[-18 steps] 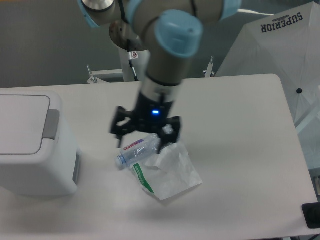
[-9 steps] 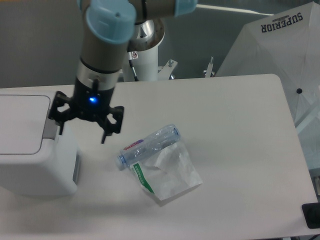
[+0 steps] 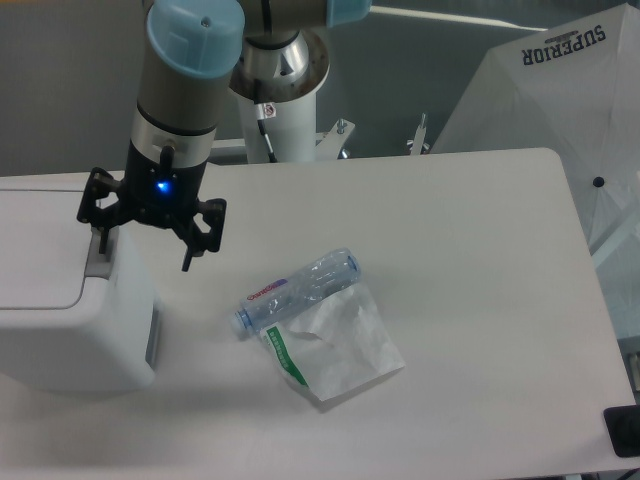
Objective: Open the trash can
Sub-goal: 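Press the gripper down on the trash can lid to open it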
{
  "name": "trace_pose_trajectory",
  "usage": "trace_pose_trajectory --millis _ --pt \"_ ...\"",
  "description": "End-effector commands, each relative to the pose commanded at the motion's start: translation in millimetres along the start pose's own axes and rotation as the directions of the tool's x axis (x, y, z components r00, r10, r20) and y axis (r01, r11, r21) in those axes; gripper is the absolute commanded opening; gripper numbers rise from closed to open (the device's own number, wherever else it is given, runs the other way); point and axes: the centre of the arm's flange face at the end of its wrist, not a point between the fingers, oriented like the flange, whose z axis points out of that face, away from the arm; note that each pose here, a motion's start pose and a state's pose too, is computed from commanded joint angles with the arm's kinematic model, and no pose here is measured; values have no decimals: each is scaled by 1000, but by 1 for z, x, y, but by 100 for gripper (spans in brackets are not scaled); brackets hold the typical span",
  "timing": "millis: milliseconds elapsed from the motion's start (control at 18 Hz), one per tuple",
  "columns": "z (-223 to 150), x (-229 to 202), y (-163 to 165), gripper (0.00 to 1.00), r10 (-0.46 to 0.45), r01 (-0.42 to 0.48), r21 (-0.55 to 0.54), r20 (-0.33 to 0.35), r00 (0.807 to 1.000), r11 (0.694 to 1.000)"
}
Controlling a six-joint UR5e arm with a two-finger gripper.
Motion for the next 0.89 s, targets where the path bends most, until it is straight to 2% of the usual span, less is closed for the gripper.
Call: trace_pose_trajectory --millis 889 --pt "8 -3 -3 100 0 0 -1 1 1000 1000"
